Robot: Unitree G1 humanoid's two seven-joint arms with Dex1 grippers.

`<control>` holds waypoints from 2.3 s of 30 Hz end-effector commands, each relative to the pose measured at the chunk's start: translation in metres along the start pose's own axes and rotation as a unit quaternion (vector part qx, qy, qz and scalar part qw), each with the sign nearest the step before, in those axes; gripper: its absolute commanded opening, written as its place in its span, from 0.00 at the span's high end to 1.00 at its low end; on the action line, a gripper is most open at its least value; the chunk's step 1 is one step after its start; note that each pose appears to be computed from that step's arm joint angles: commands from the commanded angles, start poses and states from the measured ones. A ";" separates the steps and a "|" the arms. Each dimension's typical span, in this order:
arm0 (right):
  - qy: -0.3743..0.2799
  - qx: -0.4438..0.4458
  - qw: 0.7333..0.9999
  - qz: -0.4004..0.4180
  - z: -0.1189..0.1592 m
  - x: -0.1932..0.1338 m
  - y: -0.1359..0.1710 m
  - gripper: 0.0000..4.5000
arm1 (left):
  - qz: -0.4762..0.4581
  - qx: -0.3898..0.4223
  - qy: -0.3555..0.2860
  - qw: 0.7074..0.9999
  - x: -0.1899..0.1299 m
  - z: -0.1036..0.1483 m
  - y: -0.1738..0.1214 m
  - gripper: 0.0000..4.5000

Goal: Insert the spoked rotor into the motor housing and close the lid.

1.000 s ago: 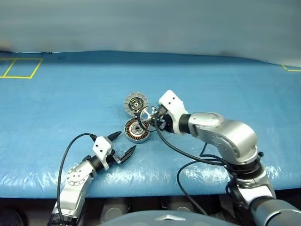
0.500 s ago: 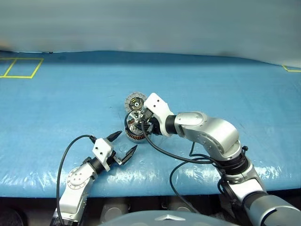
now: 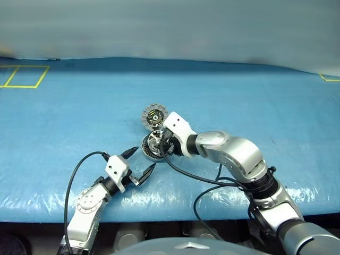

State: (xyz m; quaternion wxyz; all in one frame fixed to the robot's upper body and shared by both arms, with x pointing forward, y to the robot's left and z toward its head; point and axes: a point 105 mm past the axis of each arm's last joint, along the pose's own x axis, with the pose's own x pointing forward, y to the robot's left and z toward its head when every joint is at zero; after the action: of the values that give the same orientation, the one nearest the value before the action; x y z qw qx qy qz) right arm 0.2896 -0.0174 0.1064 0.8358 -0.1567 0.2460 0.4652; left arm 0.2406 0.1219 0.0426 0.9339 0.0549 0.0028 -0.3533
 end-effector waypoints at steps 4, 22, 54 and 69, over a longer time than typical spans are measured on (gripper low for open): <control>-0.012 -0.015 1.000 0.001 0.010 -0.003 0.002 0.21 | -0.001 0.014 -0.025 1.000 0.003 0.014 -0.001 0.00; -0.101 0.062 0.992 -0.040 0.018 0.018 0.002 0.95 | 0.008 0.013 -0.023 1.000 -0.001 0.014 0.002 0.00; -0.236 0.090 0.963 -0.088 -0.036 -0.039 0.026 1.00 | 0.193 -0.222 -0.036 0.955 0.016 0.027 0.136 0.08; -0.248 0.078 0.950 -0.173 -0.081 -0.041 0.027 1.00 | 0.053 -0.173 0.039 0.983 0.108 0.028 0.149 0.99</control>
State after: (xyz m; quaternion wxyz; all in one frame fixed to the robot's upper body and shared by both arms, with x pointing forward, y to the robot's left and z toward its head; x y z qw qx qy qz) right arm 0.2253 -0.0728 0.0493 0.9452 -0.0149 0.0631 0.3199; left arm 0.4178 0.1636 0.0755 0.9488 -0.1242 0.1100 -0.2689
